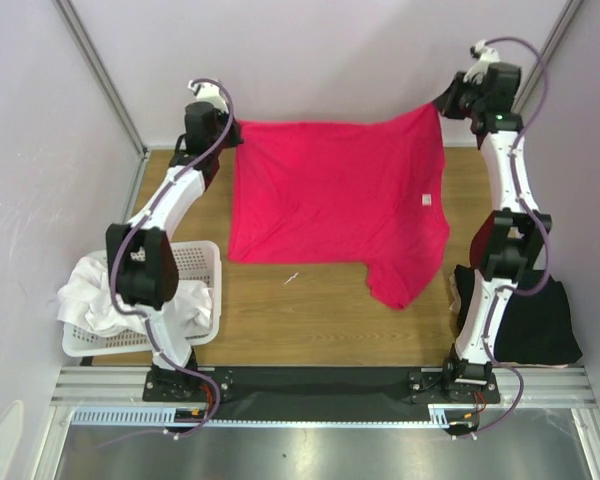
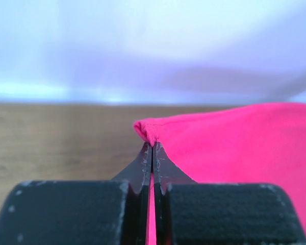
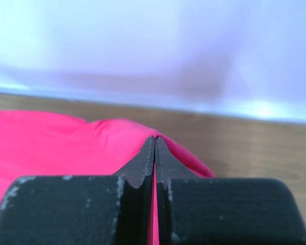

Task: Fold and stack the t-shirts
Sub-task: Flatten the tshirt out

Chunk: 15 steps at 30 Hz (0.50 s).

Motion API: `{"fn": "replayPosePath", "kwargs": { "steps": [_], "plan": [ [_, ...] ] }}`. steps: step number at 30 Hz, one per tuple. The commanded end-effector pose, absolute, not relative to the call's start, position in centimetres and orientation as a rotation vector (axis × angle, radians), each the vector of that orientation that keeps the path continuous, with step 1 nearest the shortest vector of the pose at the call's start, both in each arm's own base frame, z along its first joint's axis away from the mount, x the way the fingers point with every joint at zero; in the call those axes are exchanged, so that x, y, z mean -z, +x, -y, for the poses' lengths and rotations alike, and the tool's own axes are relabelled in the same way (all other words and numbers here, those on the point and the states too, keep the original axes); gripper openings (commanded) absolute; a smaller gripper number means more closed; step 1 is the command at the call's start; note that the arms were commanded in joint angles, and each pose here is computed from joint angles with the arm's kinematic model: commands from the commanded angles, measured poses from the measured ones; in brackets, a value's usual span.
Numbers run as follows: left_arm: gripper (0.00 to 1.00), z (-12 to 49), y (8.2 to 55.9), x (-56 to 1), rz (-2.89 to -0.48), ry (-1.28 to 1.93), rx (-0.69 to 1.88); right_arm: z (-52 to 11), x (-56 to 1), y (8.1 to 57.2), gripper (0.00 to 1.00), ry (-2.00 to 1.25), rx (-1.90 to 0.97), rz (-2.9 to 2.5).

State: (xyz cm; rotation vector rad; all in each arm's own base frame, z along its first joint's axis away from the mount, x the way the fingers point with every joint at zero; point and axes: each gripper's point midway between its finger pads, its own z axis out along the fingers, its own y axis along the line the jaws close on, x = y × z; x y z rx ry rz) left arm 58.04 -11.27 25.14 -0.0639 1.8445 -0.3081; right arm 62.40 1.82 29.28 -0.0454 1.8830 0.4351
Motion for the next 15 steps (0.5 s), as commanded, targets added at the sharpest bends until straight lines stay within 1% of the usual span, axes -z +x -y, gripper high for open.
{"fn": "replayPosePath", "kwargs": {
  "steps": [1,2,3,5,6,9,10,12,13,15],
  "plan": [
    [0.00,11.8,55.6,-34.4,-1.615,0.003,0.335,-2.5,-39.7,58.9,0.00,-0.139,-0.407,-1.670],
    [0.00,11.7,55.0,-35.1,-1.599,0.004,0.335,-2.6,-40.4,58.2,0.00,-0.143,-0.403,-1.659],
    [0.00,11.5,53.7,-37.0,-1.564,0.008,0.336,-2.8,-42.8,56.6,0.00,-0.157,-0.396,-1.619],
    [0.00,11.3,52.5,-37.9,-1.543,0.009,0.334,-2.9,-43.8,55.2,0.00,-0.162,-0.389,-1.608],
    [0.00,11.0,51.1,-40.1,-1.500,0.011,0.333,-3.0,-46.2,53.4,0.00,-0.172,-0.376,-1.564],
    [0.00,10.5,48.7,-42.1,-1.453,0.013,0.330,-3.1,-48.1,50.8,0.00,-0.179,-0.357,-1.527],
    [0.00,10.1,46.9,-44.3,-1.404,0.013,0.331,-3.2,-50.1,48.8,0.00,-0.187,-0.345,-1.488],
    [0.00,9.8,45.3,-45.2,-1.381,0.020,0.326,-3.4,-51.6,46.9,0.00,-0.193,-0.332,-1.459],
    [0.00,9.4,43.3,-47.2,-1.333,0.019,0.325,-3.5,-53.5,44.9,0.00,-0.201,-0.317,-1.419],
    [0.00,9.0,41.5,-47.9,-1.317,0.025,0.316,-3.6,-54.5,43.0,0.00,-0.203,-0.297,-1.406]
  ]
}}
